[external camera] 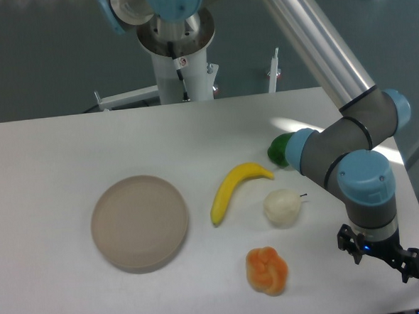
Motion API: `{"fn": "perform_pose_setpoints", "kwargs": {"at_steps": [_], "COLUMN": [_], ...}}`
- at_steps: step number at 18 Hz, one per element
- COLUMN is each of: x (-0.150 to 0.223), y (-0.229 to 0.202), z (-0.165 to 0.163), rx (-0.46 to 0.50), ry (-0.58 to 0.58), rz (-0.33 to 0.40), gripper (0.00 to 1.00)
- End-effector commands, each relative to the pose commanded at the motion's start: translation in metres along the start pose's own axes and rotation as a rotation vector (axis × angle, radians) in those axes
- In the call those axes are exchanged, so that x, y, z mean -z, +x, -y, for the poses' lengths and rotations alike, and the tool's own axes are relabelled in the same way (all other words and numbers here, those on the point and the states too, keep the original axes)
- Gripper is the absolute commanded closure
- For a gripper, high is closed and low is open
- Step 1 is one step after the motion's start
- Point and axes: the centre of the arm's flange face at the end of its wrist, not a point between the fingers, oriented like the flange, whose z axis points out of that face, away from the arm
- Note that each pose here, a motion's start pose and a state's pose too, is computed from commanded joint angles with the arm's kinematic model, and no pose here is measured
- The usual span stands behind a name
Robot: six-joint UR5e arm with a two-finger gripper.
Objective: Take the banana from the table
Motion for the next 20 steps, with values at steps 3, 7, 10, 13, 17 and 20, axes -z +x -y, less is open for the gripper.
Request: {"fn": "perform_pose_setpoints", "kwargs": {"at_steps": [3, 7, 10, 13, 17, 20], "x": [0.001, 0.004, 0.003, 0.005, 0.038, 0.056], "y": [0.0, 0.001, 0.002, 0.007, 0.024, 0.034], "z": [0.0, -0.001, -0.001, -0.001, -0.012, -0.03], "rx": [0.0, -0.002, 0.015, 0.025, 0.022, 0.032], "ry": [0.0, 0.0, -0.001, -0.003, -0.012, -0.024], "rz": [0.001, 0.0, -0.001, -0.008, -0.021, -0.038], "gripper": [0.0, 0.0, 0.0, 0.0, 0.0, 0.0]}}
